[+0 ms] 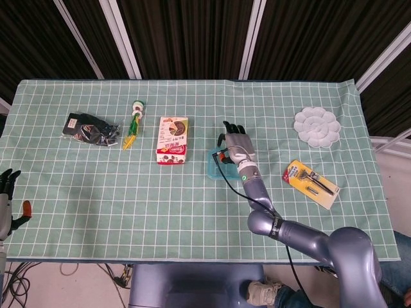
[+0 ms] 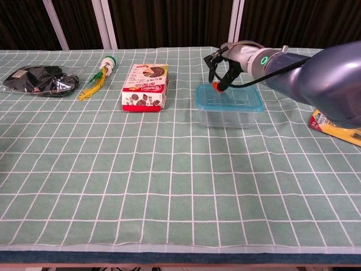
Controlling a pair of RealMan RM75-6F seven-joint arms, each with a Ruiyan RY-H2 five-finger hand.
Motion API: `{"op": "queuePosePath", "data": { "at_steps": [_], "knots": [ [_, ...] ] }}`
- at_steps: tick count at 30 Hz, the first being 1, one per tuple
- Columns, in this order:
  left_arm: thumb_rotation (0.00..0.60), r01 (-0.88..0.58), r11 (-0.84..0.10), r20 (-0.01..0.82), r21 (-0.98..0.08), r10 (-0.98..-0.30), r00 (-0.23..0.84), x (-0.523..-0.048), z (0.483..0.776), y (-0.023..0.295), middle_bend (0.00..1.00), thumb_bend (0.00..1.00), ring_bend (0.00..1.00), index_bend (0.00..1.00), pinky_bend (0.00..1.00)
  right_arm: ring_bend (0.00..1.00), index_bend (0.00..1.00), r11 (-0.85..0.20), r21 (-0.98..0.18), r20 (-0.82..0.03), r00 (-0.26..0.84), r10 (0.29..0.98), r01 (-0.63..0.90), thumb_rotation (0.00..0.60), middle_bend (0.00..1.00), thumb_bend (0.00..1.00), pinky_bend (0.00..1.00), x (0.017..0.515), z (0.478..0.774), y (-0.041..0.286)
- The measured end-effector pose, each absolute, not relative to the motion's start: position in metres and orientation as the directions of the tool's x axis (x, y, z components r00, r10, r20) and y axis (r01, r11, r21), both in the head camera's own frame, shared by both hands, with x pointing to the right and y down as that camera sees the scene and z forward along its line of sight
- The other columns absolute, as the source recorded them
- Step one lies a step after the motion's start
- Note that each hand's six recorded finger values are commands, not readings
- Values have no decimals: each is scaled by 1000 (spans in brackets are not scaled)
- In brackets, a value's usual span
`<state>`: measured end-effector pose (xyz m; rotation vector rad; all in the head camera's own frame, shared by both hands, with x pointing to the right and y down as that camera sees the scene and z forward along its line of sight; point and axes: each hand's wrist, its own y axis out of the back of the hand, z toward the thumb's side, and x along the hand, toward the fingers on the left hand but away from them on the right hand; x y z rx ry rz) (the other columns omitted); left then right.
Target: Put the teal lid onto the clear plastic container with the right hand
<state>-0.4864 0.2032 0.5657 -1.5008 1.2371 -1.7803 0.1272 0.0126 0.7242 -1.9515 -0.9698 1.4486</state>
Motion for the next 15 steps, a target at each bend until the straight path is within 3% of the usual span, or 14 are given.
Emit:
{"op": "queuePosePath", "data": {
  "at_steps": [4,7,15],
  "knots": [
    [600,-163,-450,478,-878,-840,-257,-484,564,203,0,542,0,93,0,0,84,-568,-785,-542,172,823,246,600,0,347,0,139,700,11],
    [600,-153,-433,459,-888,-854,-245,-481,561,202,0,542,0,92,0,0,28,-550,-798,-518,184,835,248,600,0,246,0,152,676,17],
    [600,-141,-383,405,-913,-893,-197,-471,553,203,0,542,0,90,0,0,13,-470,-858,-443,165,881,206,600,0,240,0,230,603,49]
  ]
}}
